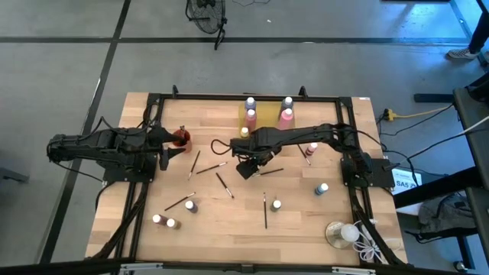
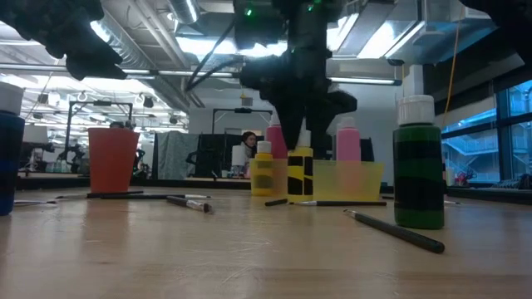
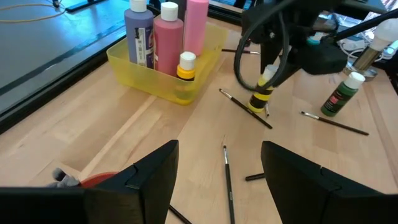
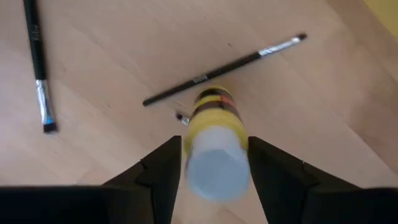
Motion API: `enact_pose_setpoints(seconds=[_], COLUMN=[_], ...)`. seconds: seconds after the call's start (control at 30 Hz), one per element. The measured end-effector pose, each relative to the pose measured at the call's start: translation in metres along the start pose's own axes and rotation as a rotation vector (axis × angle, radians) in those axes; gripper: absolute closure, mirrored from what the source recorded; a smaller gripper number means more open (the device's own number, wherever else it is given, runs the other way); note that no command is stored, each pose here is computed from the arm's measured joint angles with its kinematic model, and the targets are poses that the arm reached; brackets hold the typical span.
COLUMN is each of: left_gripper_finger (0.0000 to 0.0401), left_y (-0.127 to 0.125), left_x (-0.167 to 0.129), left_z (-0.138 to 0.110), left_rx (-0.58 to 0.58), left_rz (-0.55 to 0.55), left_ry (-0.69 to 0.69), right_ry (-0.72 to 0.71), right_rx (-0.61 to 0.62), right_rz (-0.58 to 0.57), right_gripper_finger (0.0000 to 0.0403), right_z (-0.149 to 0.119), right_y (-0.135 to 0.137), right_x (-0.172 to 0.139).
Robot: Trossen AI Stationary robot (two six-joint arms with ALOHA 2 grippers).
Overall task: Pick & Place Paint Supplies
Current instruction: Put the top small yellow paint bottle into the yellow bin
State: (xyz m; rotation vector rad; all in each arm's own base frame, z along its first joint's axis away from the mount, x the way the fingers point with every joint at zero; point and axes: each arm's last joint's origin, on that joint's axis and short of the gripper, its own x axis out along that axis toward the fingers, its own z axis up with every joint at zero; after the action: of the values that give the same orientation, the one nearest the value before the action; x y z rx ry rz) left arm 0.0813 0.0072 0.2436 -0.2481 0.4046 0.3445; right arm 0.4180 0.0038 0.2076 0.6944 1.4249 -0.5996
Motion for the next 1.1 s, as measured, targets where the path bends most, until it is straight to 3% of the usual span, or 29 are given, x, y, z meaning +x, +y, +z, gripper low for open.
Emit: enact_pose_setpoints(seconds=[0.3, 0.53, 0.83, 1.1], left_gripper_finger=[0.0175, 0.0175, 0.0175, 0.0175], left_y=[0.000, 0.000, 0.000, -0.001], left_x=[0.000, 0.000, 0.000, 0.000], left_z=[0.000, 0.000, 0.000, 0.000], left_rx=[0.000, 0.000, 0.000, 0.000], left_rz=[0.001, 0.001, 0.001, -0.024], left_ry=[0.001, 0.001, 0.001, 0.009], right_ry=[0.017, 0.040, 0.063, 0.137], right_rx=[0.005, 0.011, 0.010, 0.029], right_rz=[-0.013, -0.009, -0.019, -0.073], right_gripper_finger=[0.0220, 0.0259, 0.0259, 0.0259], right_z=[0.001, 0.002, 0.000, -0.005], right_y=[0.001, -0.001, -0.003, -0.005], right_x=[0.009, 0.009, 0.008, -0.026])
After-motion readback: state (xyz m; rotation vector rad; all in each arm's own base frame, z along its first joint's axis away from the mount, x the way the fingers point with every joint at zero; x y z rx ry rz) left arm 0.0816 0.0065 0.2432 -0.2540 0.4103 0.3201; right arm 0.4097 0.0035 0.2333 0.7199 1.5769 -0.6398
